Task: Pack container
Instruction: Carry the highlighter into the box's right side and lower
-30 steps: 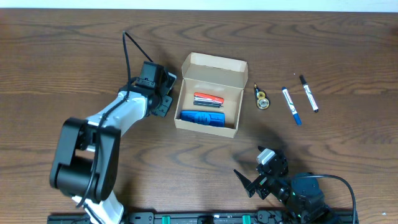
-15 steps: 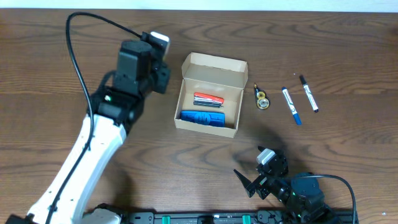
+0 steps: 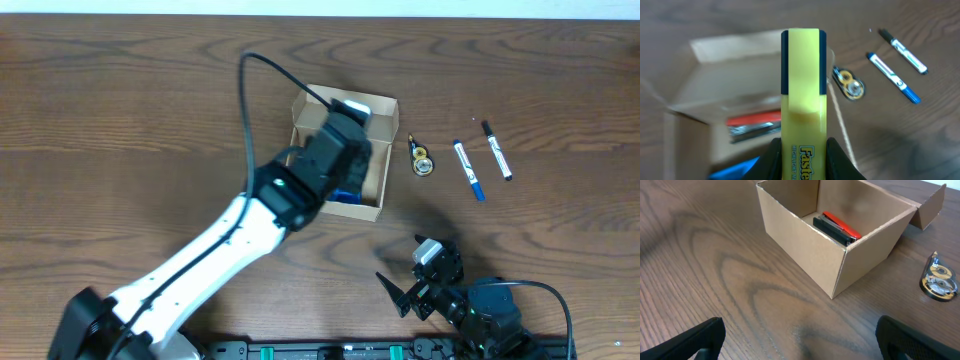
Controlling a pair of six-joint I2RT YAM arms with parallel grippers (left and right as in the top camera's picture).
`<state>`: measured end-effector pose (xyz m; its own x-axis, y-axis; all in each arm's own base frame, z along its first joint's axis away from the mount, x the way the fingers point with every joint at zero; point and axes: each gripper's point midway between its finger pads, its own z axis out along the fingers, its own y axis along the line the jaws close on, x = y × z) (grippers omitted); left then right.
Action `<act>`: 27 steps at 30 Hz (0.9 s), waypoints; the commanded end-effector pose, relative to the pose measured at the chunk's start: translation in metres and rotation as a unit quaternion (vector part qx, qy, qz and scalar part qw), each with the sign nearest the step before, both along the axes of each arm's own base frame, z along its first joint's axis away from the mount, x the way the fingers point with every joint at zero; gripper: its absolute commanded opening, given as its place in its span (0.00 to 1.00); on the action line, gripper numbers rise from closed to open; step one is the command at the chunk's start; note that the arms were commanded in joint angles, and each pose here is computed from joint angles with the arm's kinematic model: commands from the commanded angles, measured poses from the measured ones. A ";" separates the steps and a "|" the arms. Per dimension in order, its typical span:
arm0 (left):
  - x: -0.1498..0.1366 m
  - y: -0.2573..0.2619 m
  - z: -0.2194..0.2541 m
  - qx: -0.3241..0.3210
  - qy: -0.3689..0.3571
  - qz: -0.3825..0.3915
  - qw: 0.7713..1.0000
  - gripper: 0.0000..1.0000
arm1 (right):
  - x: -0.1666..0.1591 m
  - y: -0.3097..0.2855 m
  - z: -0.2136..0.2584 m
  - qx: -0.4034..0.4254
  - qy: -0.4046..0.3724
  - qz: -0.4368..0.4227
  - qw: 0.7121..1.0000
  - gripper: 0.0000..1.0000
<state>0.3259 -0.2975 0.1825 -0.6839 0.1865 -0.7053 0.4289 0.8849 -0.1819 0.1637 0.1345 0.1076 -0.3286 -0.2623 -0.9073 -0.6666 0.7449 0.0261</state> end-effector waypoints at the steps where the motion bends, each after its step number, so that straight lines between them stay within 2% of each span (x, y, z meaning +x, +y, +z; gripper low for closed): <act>1: 0.001 -0.008 -0.023 -0.019 0.040 0.051 0.998 0.06 | -0.001 0.001 -0.001 0.004 0.003 0.001 1.000 0.99; 8: -0.005 -0.019 -0.049 -0.034 0.092 0.063 0.993 0.06 | -0.001 0.001 -0.001 0.004 0.003 0.001 1.000 0.99; 17: -0.008 -0.025 -0.065 -0.042 0.118 0.078 0.989 0.06 | -0.001 0.001 -0.001 0.004 0.003 0.001 1.000 0.99; 27: -0.013 -0.038 -0.075 -0.048 0.134 0.058 0.988 0.06 | -0.001 0.001 -0.001 0.004 0.003 0.001 1.000 0.99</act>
